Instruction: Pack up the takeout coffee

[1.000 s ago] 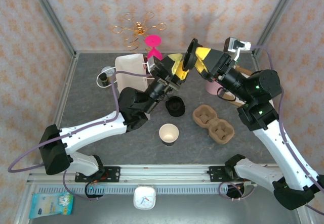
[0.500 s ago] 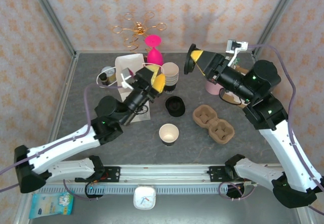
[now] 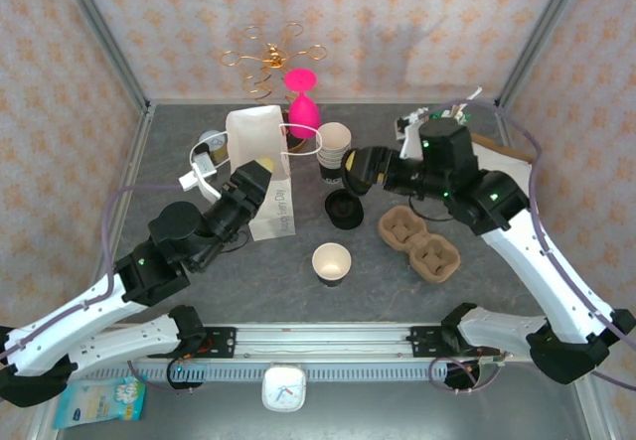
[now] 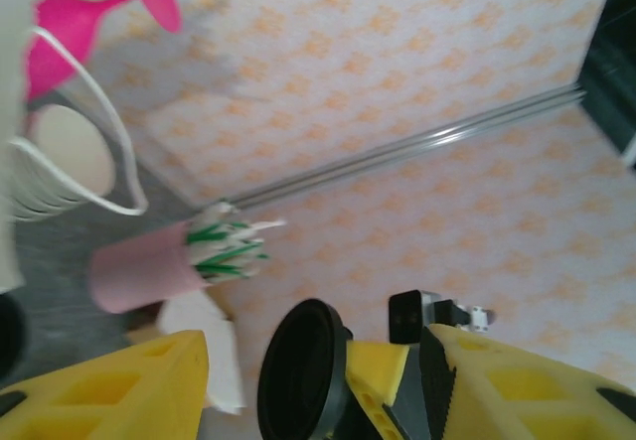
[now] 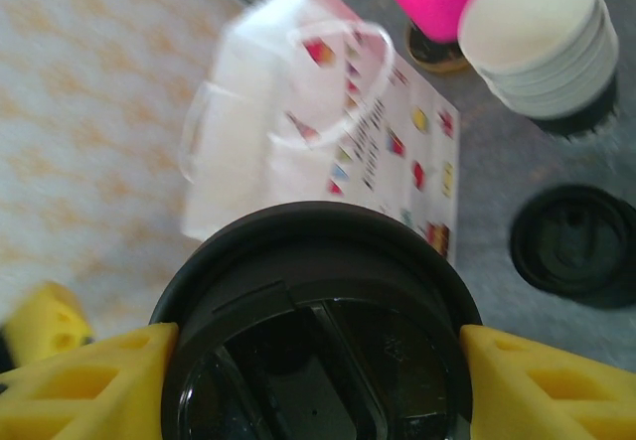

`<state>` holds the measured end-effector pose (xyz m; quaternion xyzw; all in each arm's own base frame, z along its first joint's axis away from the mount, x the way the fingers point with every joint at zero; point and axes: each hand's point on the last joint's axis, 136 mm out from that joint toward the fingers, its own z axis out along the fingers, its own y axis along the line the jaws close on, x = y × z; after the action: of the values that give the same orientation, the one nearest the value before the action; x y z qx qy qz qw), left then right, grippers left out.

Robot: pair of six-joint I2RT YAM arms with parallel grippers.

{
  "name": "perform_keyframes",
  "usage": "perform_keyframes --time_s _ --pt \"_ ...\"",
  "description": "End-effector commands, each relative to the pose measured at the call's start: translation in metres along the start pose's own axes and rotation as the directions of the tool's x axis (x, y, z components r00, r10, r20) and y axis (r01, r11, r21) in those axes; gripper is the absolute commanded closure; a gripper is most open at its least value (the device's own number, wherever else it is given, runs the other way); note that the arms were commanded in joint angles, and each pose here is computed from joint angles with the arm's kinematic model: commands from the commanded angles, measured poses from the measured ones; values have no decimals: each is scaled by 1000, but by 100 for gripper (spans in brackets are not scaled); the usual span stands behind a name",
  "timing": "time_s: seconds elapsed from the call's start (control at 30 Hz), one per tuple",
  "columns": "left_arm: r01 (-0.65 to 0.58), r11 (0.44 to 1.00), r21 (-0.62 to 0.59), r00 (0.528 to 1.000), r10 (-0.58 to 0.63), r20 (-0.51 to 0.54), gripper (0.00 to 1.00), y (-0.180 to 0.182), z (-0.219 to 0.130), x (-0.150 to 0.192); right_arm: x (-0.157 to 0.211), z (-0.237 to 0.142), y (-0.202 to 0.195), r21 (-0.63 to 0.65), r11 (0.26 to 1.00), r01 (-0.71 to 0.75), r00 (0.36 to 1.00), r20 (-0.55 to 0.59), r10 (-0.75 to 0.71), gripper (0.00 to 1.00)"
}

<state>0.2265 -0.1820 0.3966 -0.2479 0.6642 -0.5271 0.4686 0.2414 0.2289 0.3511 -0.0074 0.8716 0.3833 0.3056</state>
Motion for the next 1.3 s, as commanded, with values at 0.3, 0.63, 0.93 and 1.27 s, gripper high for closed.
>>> perform_keyframes --time_s 0.3,0.63,0.93,1.27 --pt "-271 935 -228 961 250 -119 42 73 -40 2 110 45 -59 290 949 128 960 -278 -44 36" --pt "-310 911 -271 947 273 -167 41 101 -53 9 152 69 -65 434 864 256 927 -365 -91 37" --pt "-315 899 -306 948 279 -154 41 114 -64 2 166 86 -64 486 796 360 888 -440 -134 37" --pt "-318 888 -332 948 285 -144 40 124 -70 -1 171 94 -75 535 724 434 857 -493 -150 37"
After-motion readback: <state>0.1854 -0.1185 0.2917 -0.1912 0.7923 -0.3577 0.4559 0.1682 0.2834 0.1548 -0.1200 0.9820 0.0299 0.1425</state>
